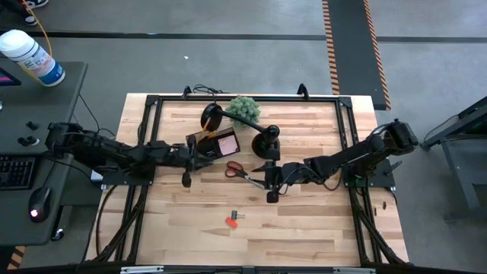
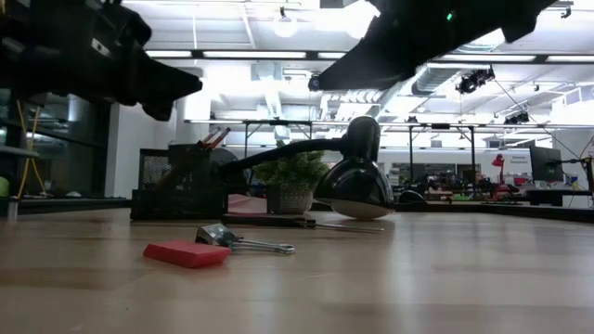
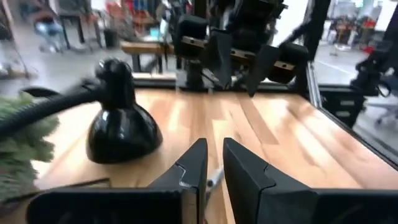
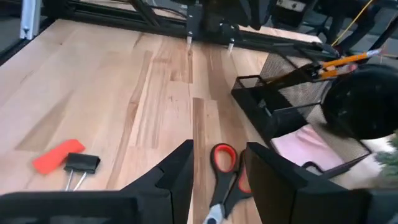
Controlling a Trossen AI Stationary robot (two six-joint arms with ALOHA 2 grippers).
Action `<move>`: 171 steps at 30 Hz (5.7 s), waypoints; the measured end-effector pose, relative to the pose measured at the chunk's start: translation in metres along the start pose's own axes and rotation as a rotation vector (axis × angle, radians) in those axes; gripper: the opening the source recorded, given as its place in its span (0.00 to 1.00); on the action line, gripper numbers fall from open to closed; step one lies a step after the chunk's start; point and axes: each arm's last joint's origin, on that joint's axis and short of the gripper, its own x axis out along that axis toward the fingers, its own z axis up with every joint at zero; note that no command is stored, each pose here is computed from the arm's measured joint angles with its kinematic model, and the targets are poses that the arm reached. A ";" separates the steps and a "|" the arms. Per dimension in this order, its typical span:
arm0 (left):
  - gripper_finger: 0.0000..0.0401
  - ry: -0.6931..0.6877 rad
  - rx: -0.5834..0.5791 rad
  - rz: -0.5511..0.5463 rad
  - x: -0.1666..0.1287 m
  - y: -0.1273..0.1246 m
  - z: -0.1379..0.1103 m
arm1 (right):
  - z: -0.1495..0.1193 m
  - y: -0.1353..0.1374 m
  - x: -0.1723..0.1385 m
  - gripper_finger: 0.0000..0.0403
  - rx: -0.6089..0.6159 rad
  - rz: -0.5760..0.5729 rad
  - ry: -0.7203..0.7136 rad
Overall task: Pick and place office supplies into organizer
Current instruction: Put the black scissors into the black desk organizer
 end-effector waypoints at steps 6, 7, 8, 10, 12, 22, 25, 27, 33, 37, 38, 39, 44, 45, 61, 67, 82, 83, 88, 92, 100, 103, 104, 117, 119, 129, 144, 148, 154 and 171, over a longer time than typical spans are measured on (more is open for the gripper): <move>0.10 0.129 -0.035 -0.019 0.009 -0.001 0.004 | -0.016 0.000 0.032 0.33 0.031 0.002 0.041; 0.10 0.143 -0.037 -0.026 0.010 -0.001 0.005 | -0.016 -0.001 0.038 0.33 0.035 -0.003 0.045; 0.10 0.158 -0.037 -0.034 0.011 -0.001 0.005 | -0.014 -0.002 0.044 0.33 0.039 -0.005 0.046; 0.10 0.181 -0.039 -0.053 0.012 -0.002 0.004 | -0.010 -0.005 0.056 0.33 0.044 -0.012 0.052; 0.10 0.188 -0.032 -0.067 0.012 -0.005 0.005 | -0.006 -0.010 0.067 0.33 0.043 -0.017 0.091; 0.10 0.272 0.134 -0.068 0.023 -0.019 0.027 | 0.011 -0.036 0.097 0.33 0.079 -0.036 0.256; 0.10 0.289 0.161 -0.074 0.025 -0.021 0.034 | 0.006 -0.043 0.102 0.33 0.127 -0.014 0.287; 0.10 0.292 0.183 -0.083 0.026 -0.023 0.036 | 0.000 -0.047 0.106 0.33 0.149 0.005 0.307; 0.10 0.294 0.208 -0.084 0.027 -0.023 0.038 | -0.013 -0.054 0.116 0.33 0.189 0.014 0.329; 0.10 0.307 0.212 -0.085 0.026 -0.022 0.036 | -0.018 -0.054 0.123 0.34 0.199 0.018 0.310; 0.10 0.309 0.213 -0.085 0.026 -0.022 0.036 | -0.020 -0.054 0.125 0.34 0.199 0.017 0.306; 0.10 0.309 0.213 -0.085 0.026 -0.022 0.036 | -0.022 -0.053 0.127 0.34 0.199 0.018 0.304; 0.10 0.309 0.213 -0.085 0.026 -0.022 0.036 | -0.031 -0.055 0.133 0.34 0.206 0.005 0.328; 0.10 0.309 0.213 -0.085 0.026 -0.022 0.036 | -0.032 -0.056 0.135 0.34 0.208 0.001 0.329; 0.10 0.309 0.215 -0.085 0.026 -0.022 0.036 | -0.033 -0.071 0.138 0.33 0.228 -0.085 0.421; 0.10 0.309 0.215 -0.086 0.026 -0.022 0.036 | -0.034 -0.071 0.138 0.30 0.230 -0.077 0.423; 0.10 0.309 0.215 -0.086 0.026 -0.022 0.036 | -0.054 -0.066 0.150 0.23 0.264 -0.029 0.449; 0.10 0.309 0.215 -0.086 0.026 -0.022 0.036 | -0.053 -0.066 0.150 0.19 0.264 -0.024 0.448; 0.10 0.309 0.218 -0.086 0.026 -0.022 0.036 | -0.053 -0.065 0.151 0.04 0.246 0.009 0.441; 0.10 0.309 0.220 -0.087 0.026 -0.022 0.036 | -0.049 -0.061 0.151 0.05 0.215 0.004 0.439; 0.10 0.311 0.223 -0.060 0.026 -0.022 0.036 | -0.016 -0.047 0.155 0.03 0.062 -0.022 0.469; 0.10 0.313 0.220 -0.060 0.026 -0.022 0.036 | -0.003 -0.043 0.155 0.03 0.030 -0.032 0.485; 0.10 0.317 0.220 -0.060 0.026 -0.022 0.035 | 0.001 -0.042 0.154 0.03 0.021 -0.028 0.492; 0.10 0.383 0.201 -0.059 0.024 -0.021 0.029 | 0.041 -0.030 0.120 0.03 -0.098 -0.211 0.599; 0.10 0.383 0.204 -0.041 0.024 -0.021 0.029 | 0.053 -0.030 0.106 0.03 -0.103 -0.276 0.587; 0.10 0.241 0.168 0.102 0.028 -0.018 0.043 | 0.094 -0.017 0.069 0.03 -0.247 -0.640 0.417; 0.10 0.095 0.095 0.323 0.029 -0.013 0.057 | 0.121 -0.003 0.066 0.03 -0.377 -0.863 0.276; 0.10 0.060 0.087 0.339 0.029 -0.012 0.060 | 0.131 -0.006 0.067 0.03 -0.395 -0.877 0.239; 0.10 0.033 0.079 0.395 0.028 -0.011 0.063 | 0.149 -0.020 0.071 0.03 -0.409 -0.832 0.127; 0.10 -0.061 0.040 0.338 0.012 -0.011 0.080 | 0.147 -0.036 0.076 0.03 -0.493 -0.793 0.162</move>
